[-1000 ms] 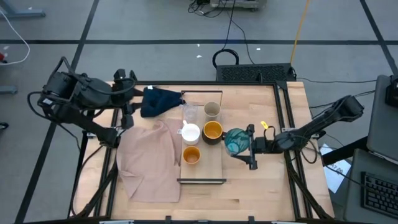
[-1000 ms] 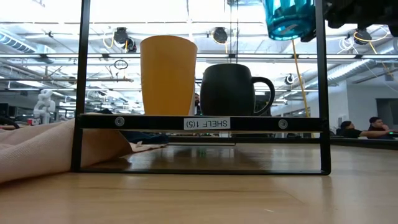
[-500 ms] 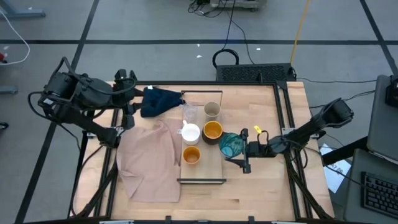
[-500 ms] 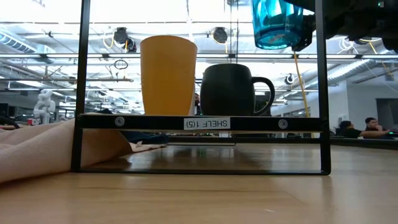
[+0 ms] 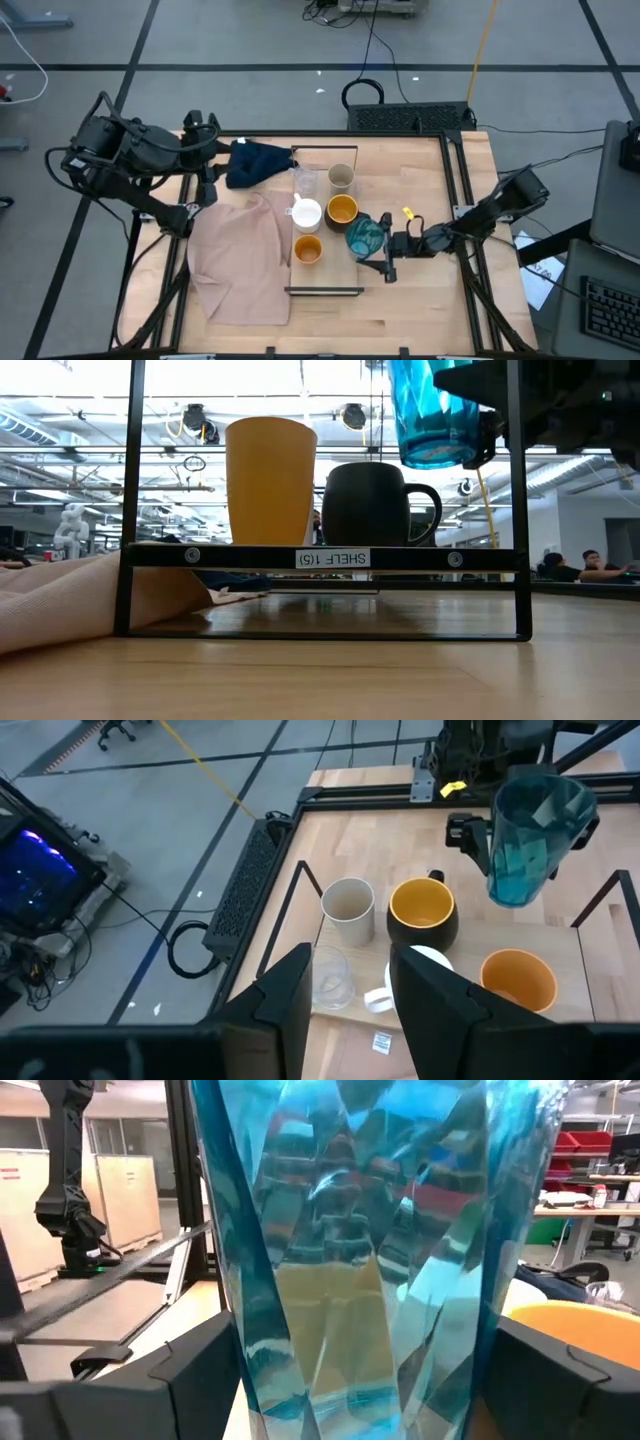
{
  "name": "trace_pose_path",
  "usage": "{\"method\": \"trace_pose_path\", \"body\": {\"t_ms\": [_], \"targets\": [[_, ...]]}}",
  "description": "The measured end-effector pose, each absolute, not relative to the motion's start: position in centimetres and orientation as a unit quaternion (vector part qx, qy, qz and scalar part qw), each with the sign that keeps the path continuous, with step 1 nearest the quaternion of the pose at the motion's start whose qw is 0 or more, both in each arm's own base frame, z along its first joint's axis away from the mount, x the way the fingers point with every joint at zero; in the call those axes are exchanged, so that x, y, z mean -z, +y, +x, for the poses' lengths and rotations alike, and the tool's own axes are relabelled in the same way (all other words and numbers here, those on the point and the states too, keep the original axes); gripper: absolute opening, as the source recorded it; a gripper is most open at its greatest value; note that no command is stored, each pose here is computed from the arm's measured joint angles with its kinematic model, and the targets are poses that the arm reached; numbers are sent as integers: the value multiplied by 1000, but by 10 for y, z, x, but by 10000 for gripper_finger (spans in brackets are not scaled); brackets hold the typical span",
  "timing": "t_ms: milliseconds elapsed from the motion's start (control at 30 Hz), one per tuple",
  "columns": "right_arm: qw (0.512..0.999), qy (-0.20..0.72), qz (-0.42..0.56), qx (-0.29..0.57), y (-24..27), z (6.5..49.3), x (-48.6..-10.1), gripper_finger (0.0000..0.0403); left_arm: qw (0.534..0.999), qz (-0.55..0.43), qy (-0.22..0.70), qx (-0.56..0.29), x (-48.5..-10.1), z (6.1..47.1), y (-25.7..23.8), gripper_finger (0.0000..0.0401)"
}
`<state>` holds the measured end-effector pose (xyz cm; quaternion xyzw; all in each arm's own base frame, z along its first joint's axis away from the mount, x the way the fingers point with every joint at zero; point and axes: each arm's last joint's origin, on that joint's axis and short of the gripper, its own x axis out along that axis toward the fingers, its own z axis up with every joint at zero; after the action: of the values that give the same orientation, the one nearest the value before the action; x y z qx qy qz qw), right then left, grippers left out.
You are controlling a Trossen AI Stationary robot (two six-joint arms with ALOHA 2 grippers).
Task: Stack small to large cups/mugs on shelf
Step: Put the transparent blue glass on the shelf
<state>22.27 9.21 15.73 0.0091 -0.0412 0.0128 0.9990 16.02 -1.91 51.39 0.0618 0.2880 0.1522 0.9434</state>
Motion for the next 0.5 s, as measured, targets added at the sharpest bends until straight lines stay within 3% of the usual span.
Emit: {"method": "trace_pose_path", "body": {"t_ms": [500], "targets": [[999,-37,10,-26,102,242,-130,320,944,55,287,-156,-514,160,-19,138]]}}
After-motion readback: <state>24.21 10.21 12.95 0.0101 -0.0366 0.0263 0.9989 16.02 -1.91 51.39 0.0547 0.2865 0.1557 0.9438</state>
